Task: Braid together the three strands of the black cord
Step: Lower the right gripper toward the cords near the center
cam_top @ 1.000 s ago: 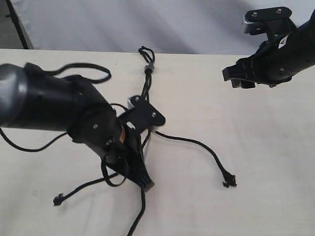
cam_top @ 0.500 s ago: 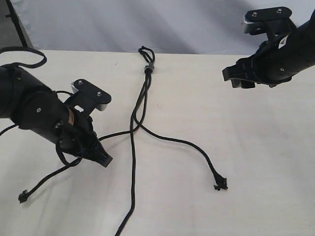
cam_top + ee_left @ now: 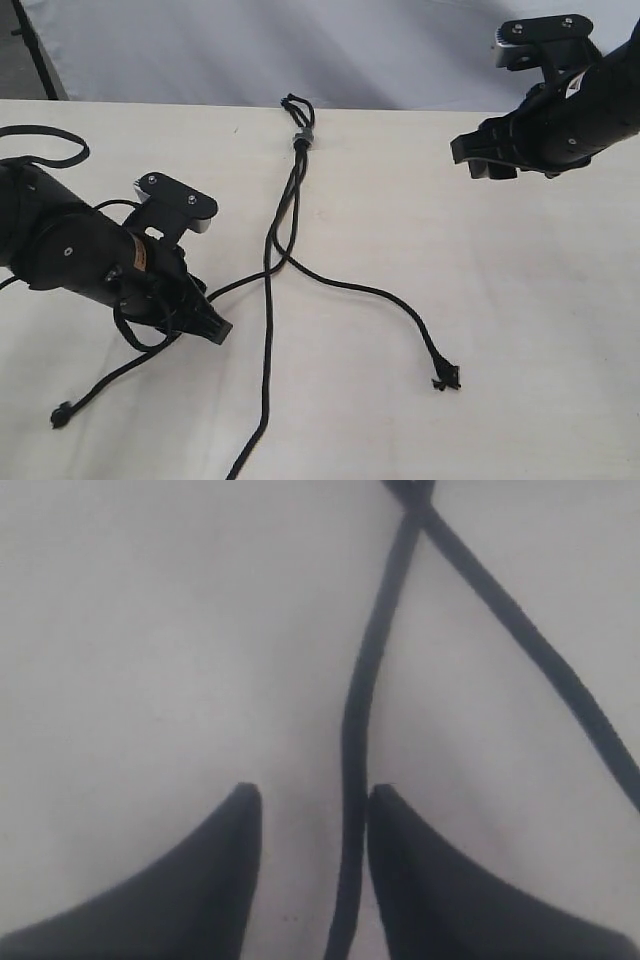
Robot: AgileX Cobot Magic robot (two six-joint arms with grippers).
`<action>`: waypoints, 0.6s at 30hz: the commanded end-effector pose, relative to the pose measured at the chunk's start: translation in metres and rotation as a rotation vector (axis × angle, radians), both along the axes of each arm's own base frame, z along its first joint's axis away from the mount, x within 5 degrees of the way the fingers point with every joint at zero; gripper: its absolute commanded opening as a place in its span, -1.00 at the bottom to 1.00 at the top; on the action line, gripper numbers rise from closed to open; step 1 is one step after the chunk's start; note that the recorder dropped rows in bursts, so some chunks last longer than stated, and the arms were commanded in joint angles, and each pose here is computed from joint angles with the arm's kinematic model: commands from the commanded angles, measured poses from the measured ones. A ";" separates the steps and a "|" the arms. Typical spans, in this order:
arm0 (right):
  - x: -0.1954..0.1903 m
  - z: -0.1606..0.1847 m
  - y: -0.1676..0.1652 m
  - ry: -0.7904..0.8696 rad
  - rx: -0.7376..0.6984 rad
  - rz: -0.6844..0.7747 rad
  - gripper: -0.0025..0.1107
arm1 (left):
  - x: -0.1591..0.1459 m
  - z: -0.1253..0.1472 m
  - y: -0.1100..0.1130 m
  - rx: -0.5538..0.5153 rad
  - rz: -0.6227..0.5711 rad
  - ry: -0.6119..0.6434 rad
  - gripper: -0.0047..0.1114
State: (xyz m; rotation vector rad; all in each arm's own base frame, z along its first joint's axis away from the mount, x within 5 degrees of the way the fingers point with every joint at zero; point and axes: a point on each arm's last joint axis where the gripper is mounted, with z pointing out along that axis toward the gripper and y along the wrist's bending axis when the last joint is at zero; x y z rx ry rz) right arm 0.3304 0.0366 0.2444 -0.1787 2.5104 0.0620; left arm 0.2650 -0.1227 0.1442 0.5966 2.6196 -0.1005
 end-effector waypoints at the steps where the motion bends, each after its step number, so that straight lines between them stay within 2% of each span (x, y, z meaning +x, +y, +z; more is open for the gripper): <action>1: -0.002 -0.002 0.001 0.028 0.073 -0.043 0.01 | -0.002 -0.001 0.001 0.000 0.011 0.010 -0.12; 4: -0.003 -0.002 0.006 0.034 0.066 -0.018 0.01 | -0.002 -0.001 0.001 -0.004 0.016 0.011 -0.11; 9: -0.008 -0.002 0.034 0.037 0.058 0.074 0.01 | -0.001 -0.011 0.001 0.002 0.036 0.045 -0.11; 14: -0.015 -0.004 0.063 0.045 0.057 0.165 0.01 | -0.001 0.009 0.001 -0.029 0.033 -0.025 -0.11; 16: -0.019 -0.008 0.079 0.059 0.062 0.207 0.01 | 0.000 0.022 0.008 -0.046 0.055 -0.066 -0.11; 18: -0.023 -0.013 0.094 0.081 0.071 0.244 0.01 | 0.004 0.036 0.025 -0.063 0.113 -0.111 -0.11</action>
